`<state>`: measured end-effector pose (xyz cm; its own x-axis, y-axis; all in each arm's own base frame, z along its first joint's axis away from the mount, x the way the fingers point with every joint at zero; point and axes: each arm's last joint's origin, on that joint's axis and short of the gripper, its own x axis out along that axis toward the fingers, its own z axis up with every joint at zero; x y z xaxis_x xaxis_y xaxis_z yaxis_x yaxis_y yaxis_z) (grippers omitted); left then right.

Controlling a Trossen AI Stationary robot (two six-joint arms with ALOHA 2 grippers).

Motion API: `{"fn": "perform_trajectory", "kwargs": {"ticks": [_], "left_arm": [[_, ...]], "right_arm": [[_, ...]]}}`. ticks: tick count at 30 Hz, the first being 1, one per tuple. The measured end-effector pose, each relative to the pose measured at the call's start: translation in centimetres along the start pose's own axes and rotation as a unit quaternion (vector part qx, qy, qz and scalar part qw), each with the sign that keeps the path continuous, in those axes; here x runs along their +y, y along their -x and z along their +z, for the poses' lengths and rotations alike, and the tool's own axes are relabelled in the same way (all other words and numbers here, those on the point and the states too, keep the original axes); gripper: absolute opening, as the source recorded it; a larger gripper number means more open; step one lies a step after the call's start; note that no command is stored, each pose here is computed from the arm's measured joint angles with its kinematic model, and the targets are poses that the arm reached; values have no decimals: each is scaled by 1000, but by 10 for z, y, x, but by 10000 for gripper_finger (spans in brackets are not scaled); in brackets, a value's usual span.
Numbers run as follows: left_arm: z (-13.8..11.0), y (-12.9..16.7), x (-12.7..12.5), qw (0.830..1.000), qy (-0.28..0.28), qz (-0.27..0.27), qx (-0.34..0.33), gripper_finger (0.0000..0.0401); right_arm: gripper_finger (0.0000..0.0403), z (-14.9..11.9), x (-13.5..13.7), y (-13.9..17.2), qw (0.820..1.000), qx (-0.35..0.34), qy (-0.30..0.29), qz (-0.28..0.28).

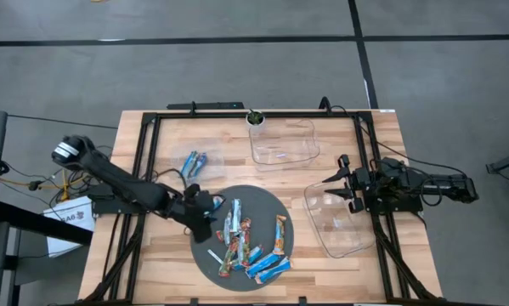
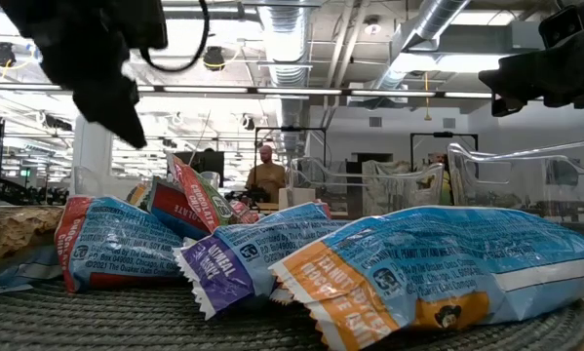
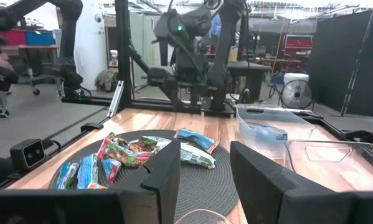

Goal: Pick and place Granola Bars by type
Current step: Put the yellow granola bar into the top transparent bin

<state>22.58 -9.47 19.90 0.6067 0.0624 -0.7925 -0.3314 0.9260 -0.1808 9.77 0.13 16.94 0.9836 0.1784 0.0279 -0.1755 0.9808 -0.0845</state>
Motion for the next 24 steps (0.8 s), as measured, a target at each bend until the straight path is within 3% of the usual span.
{"fn": "perform_trajectory", "kwargs": {"ticks": [12, 24], "left_arm": [[-6, -36, 16, 988, 109, 87, 62, 166], [-12, -50, 25, 978, 129, 110, 119, 166]], "right_arm": [[133, 0, 0, 0, 1000, 0, 0, 0], [133, 0, 0, 0, 1000, 0, 0, 0]]}}
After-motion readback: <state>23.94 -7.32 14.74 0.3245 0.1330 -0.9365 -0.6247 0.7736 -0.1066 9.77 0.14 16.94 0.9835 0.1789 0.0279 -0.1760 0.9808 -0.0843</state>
